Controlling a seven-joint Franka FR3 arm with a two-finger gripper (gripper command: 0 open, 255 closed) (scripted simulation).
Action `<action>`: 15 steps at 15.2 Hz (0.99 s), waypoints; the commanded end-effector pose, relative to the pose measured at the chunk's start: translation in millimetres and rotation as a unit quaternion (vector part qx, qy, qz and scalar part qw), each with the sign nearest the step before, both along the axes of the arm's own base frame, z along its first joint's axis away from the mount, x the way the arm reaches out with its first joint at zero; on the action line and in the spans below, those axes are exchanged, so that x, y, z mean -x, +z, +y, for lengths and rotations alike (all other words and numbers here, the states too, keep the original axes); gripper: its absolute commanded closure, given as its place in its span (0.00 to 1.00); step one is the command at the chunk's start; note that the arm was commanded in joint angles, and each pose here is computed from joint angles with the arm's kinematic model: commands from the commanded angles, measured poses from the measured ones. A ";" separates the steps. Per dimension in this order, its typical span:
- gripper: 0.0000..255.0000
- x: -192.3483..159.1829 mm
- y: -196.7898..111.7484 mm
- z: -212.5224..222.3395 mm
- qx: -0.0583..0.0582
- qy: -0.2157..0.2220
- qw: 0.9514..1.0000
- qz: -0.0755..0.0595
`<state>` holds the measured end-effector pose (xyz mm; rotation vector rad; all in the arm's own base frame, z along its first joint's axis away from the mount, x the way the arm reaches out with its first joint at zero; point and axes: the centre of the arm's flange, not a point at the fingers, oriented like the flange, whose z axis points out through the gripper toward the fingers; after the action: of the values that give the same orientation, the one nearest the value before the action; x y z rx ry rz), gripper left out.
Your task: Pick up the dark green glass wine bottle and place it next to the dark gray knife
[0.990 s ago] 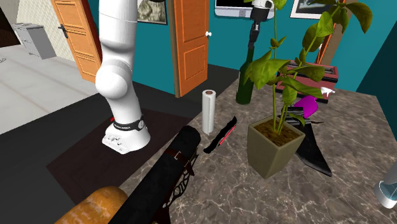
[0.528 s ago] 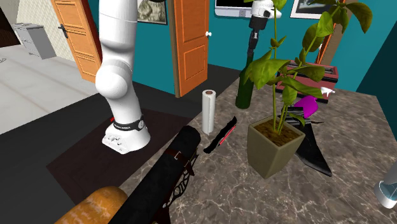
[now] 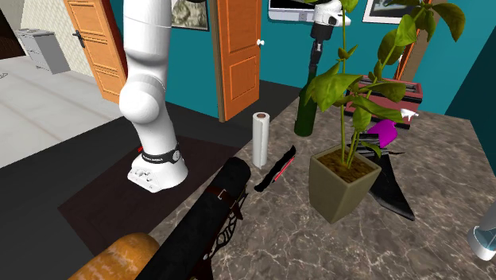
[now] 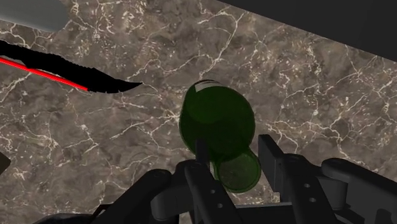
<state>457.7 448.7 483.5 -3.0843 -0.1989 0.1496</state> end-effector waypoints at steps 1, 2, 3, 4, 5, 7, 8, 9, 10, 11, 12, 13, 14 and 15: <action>1.00 -0.1 -7.5 -1.6 0.005 0.000 1.000 0.005; 0.00 0.6 -7.5 -0.3 0.005 0.000 1.000 0.005; 0.00 1.1 -7.9 0.0 0.005 0.000 1.000 0.005; 0.00 1.6 -8.2 -0.1 0.005 0.000 1.000 0.005; 0.00 1.7 -8.3 0.0 0.005 0.000 1.000 0.005; 0.00 -0.1 -7.5 -1.6 0.005 0.000 1.000 0.005; 0.00 -1.6 5.6 -2.0 0.005 0.000 1.000 0.005; 0.00 -3.0 18.7 -2.4 0.005 0.000 1.000 0.005; 0.00 -4.4 31.9 -2.8 0.005 0.000 1.000 0.005; 0.00 -5.6 42.2 -3.2 0.005 0.000 1.000 0.005; 0.00 -5.6 42.2 -3.2 0.005 0.000 1.000 0.005; 0.00 -5.5 42.2 -3.2 0.005 0.000 1.000 0.005; 0.00 -5.6 42.2 -3.2 0.005 0.000 1.000 0.005; 0.00 -5.6 42.2 -3.2 0.005 0.000 1.000 0.005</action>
<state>463.5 445.2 525.2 -3.0925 -0.1973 0.1659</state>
